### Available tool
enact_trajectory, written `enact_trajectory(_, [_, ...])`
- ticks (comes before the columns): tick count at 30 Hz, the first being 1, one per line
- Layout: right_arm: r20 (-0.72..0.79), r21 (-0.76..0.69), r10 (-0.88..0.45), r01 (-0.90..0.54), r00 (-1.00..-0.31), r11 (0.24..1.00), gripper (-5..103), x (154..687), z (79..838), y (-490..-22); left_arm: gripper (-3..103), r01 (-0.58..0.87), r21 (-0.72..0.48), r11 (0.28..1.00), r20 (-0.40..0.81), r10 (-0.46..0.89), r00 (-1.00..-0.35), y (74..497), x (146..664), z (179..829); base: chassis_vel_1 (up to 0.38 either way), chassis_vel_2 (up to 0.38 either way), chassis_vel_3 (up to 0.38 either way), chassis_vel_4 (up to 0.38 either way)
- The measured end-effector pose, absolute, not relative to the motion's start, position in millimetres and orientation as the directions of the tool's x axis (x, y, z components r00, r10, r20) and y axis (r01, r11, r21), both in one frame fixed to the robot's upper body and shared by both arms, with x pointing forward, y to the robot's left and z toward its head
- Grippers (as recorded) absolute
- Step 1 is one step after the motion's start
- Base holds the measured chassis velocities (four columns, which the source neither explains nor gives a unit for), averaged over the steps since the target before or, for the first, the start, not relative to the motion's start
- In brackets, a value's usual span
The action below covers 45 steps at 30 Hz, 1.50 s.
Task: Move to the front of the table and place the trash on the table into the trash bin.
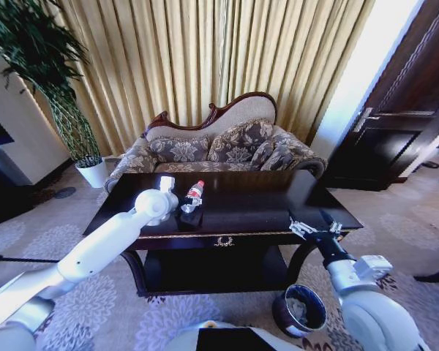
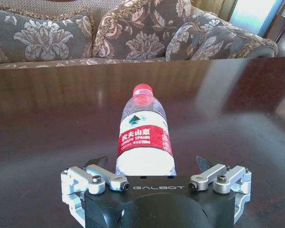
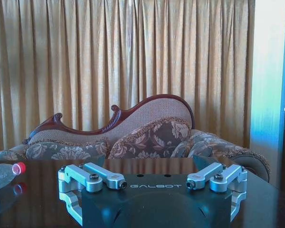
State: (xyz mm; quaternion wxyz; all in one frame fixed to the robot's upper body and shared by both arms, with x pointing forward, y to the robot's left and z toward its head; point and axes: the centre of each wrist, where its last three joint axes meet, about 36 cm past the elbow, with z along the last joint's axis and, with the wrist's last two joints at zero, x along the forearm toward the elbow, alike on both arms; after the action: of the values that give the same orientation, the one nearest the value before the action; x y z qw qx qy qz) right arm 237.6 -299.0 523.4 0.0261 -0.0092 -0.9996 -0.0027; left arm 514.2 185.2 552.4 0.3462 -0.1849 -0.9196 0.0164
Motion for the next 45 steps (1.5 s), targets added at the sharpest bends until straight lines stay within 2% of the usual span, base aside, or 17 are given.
enact_trajectory(1, [0.052, 0.004, 0.018, 0.019, -0.998, 1.0, 100, 238, 523, -299, 101, 0.329, -0.16, 0.931, 0.631, 0.353, -0.691, 185, 514, 552, 0.0, 0.0, 0.0, 0.0])
enact_trajectory(3, [0.052, 0.004, 0.019, 0.019, -0.998, 1.0, 100, 238, 523, -299, 97, 0.329, -0.161, 0.931, 0.632, 0.353, -0.69, 185, 514, 552, 0.0, 0.0, 0.0, 0.0])
enact_trajectory(6, [0.046, 0.004, 0.02, 0.02, -0.999, 1.0, 100, 240, 524, -300, 81, 0.328, -0.163, 0.93, 0.634, 0.354, -0.688, 185, 512, 550, 0.0, 0.0, 0.0, 0.0])
enact_trajectory(8, [0.046, 0.004, 0.02, 0.02, -0.999, 1.0, 100, 240, 524, -301, 81, 0.327, -0.164, 0.931, 0.635, 0.353, -0.687, 186, 512, 549, 0.0, 0.0, 0.0, 0.0])
enact_trajectory(14, [0.041, -0.002, 0.023, 0.023, -0.999, 1.0, 100, 242, 524, -303, 55, 0.317, -0.175, 0.932, 0.638, 0.352, -0.685, 189, 509, 546, 0.0, 0.0, 0.0, 0.0])
enact_trajectory(16, [0.041, -0.002, 0.024, 0.024, -0.999, 1.0, 100, 242, 524, -303, 55, 0.316, -0.176, 0.932, 0.638, 0.352, -0.685, 189, 509, 546, 0.0, 0.0, 0.0, 0.0])
enact_trajectory(17, [0.041, -0.003, 0.026, 0.026, -0.999, 1.0, 100, 242, 524, -303, 48, 0.314, -0.179, 0.932, 0.636, 0.353, -0.686, 191, 508, 546, 0.0, 0.0, 0.0, 0.0])
enact_trajectory(20, [0.041, -0.004, 0.026, 0.026, -0.999, 1.0, 100, 242, 524, -303, 45, 0.312, -0.18, 0.933, 0.635, 0.353, -0.687, 193, 507, 546, 0.0, 0.0, 0.0, 0.0])
enact_trajectory(21, [0.041, -0.004, 0.026, 0.026, -0.999, 1.0, 100, 242, 525, -303, 39, 0.312, -0.179, 0.933, 0.631, 0.352, -0.691, 194, 507, 547, 0.0, 0.0, 0.0, 0.0])
enact_trajectory(25, [0.04, -0.005, 0.025, 0.025, -0.999, 1.0, 100, 243, 525, -303, 34, 0.311, -0.151, 0.938, 0.585, 0.338, -0.737, 197, 505, 545, 0.0, 0.0, 0.0, 0.0])
enact_trajectory(28, [0.043, 0.013, 0.008, 0.009, -0.999, 1.0, 100, 245, 528, -302, 34, 0.349, -0.043, 0.936, 0.439, 0.332, -0.835, 206, 498, 536, 0.0, 0.0, 0.0, 0.0])
enact_trajectory(30, [0.045, 0.025, 0.004, 0.005, -0.999, 1.0, 100, 245, 530, -301, 34, 0.351, -0.017, 0.936, 0.407, 0.327, -0.853, 208, 497, 533, 0.0, 0.0, 0.0, 0.0])
enact_trajectory(31, [0.051, 0.064, -0.014, -0.011, -0.999, 0.998, 100, 248, 536, -299, 34, 0.33, 0.078, 0.941, 0.295, 0.294, -0.909, 214, 494, 525, 0.0, 0.0, 0.0, 0.0])
enact_trajectory(34, [0.066, 0.136, -0.079, -0.07, -0.995, 0.988, 100, 257, 545, -297, 34, 0.272, 0.207, 0.94, 0.113, 0.254, -0.961, 229, 490, 515, 0.0, 0.0, 0.0, 0.0])
enact_trajectory(40, [0.06, 0.288, -0.28, -0.252, -0.958, 0.924, 100, 286, 566, -295, 34, 0.142, 0.322, 0.936, -0.077, 0.175, -0.982, 270, 470, 509, 0.0, 0.0, 0.0, 0.0])
enact_trajectory(41, [0.06, 0.288, -0.28, -0.252, -0.958, 0.924, 100, 286, 566, -295, 34, 0.142, 0.322, 0.936, -0.077, 0.175, -0.982, 270, 470, 509, 0.0, 0.0, 0.0, 0.0])
enact_trajectory(45, [0.025, 0.304, -0.402, -0.376, -0.915, 0.875, 100, 311, 583, -291, 34, 0.059, 0.42, 0.906, -0.263, 0.184, -0.947, 302, 462, 500, 0.0, 0.0, 0.0, 0.0])
